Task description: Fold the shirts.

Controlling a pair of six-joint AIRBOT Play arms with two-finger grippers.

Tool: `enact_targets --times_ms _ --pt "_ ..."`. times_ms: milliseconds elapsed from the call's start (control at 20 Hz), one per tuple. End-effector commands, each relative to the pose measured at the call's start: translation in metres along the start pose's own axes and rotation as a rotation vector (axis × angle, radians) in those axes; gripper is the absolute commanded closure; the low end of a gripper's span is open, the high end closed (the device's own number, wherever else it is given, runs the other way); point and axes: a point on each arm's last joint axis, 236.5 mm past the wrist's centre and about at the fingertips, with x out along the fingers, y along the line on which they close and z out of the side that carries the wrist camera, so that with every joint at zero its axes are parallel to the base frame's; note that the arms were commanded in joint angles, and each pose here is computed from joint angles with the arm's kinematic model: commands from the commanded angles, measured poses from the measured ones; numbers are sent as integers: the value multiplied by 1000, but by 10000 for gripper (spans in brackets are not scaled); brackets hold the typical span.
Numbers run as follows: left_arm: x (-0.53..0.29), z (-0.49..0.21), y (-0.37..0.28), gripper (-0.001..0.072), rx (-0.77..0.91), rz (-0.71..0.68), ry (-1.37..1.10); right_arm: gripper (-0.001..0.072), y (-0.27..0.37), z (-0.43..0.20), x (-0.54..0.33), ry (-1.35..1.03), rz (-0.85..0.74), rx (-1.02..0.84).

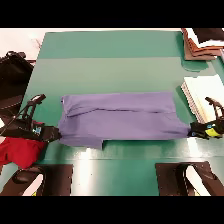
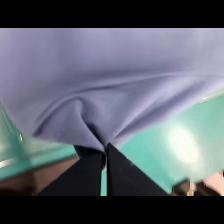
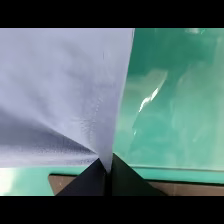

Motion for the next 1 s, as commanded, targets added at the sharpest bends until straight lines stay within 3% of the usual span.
enact_targets --times_ms 0,550,800,850,900,950 --pt "4 46 5 685 15 16 -123 696 2 30 -16 -56 8 6" --pt "83 185 63 683 -65 79 -180 695 41 174 28 15 10 -116" --pt "93 206 66 680 -71 74 -187 689 67 213 41 7 88 -128" --pt "90 209 64 526 -68 72 -193 614 76 222 38 -14 142 -135" --pt "86 213 62 181 -62 70 -201 457 82 229 32 -35 195 -132" --pt "81 215 59 134 -55 66 -202 402 85 235 24 -59 245 -134"
